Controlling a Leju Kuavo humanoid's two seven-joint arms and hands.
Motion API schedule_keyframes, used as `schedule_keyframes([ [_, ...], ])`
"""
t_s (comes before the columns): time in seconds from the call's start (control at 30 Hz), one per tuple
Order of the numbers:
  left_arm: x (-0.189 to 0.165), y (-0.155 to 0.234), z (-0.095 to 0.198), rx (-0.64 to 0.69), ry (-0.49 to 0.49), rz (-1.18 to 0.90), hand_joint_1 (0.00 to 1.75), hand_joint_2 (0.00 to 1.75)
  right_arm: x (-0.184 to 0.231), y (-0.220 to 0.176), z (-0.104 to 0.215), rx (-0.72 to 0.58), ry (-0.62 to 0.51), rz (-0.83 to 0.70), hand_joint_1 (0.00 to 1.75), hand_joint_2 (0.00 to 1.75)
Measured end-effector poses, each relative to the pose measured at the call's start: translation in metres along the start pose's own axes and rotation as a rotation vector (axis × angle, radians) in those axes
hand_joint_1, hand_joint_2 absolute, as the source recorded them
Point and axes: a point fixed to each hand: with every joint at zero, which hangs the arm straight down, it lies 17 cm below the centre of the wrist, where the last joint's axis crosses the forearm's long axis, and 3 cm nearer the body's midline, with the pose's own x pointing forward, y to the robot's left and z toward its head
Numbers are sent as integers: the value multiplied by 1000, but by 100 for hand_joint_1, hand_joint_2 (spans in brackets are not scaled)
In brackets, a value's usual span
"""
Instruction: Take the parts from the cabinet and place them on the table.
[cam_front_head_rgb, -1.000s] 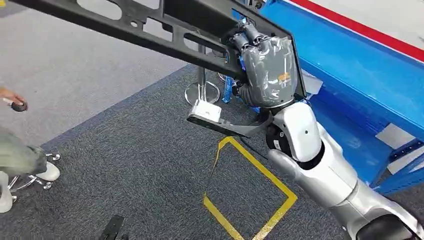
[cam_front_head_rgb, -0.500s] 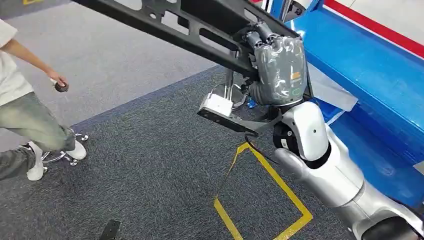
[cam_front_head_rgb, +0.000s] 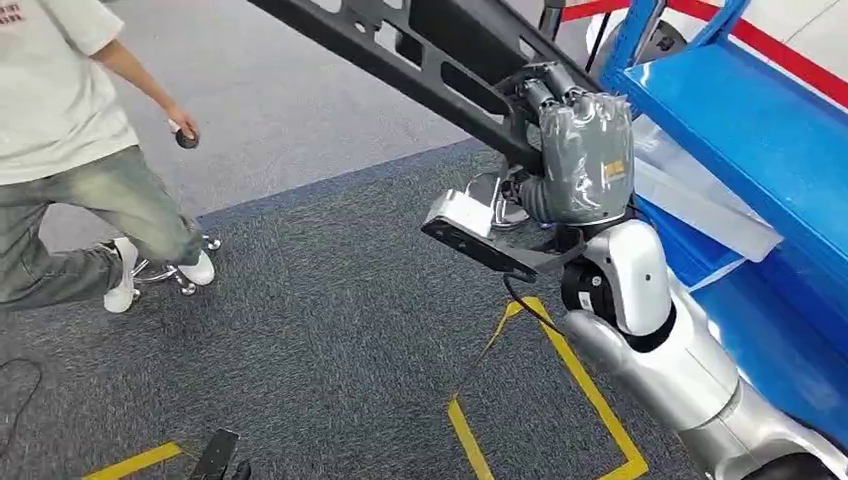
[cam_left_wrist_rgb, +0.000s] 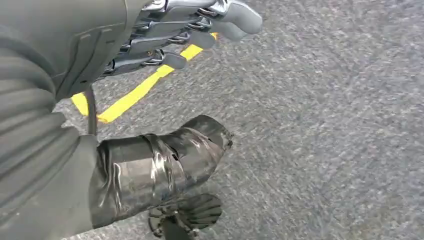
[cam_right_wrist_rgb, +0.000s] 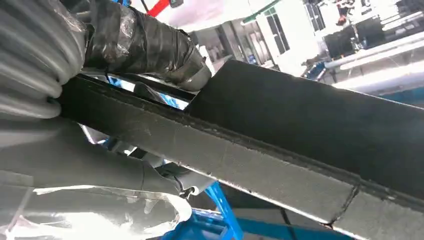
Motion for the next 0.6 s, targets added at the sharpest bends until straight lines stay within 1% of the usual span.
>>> schedule_keyframes([
  [0.1, 3, -1, -3, -9, 12, -10, 0, 175, -8, -4, 1, -11, 14, 4, 175, 175],
  [0.2, -5, -2, -1, -13, 44, -22, 0, 175, -16, 4, 10, 10, 28, 10, 175, 175],
  [0.27, -11, -3, 1, -15, 58, -23, 0, 175, -20, 2, 10, 9, 32, 19, 175, 175],
  [0.4, -14, 0, 2, -17, 65, -36, 0, 175, -27, -2, 10, 1, 42, 27, 175, 175],
  [0.5, -23, 2, 5, -16, 80, -54, 0, 175, -30, -1, 12, 5, 47, 29, 175, 175],
  [0.6, -19, 0, 4, -18, 75, -54, 0, 175, -32, -1, 13, 1, 50, 29, 175, 175],
])
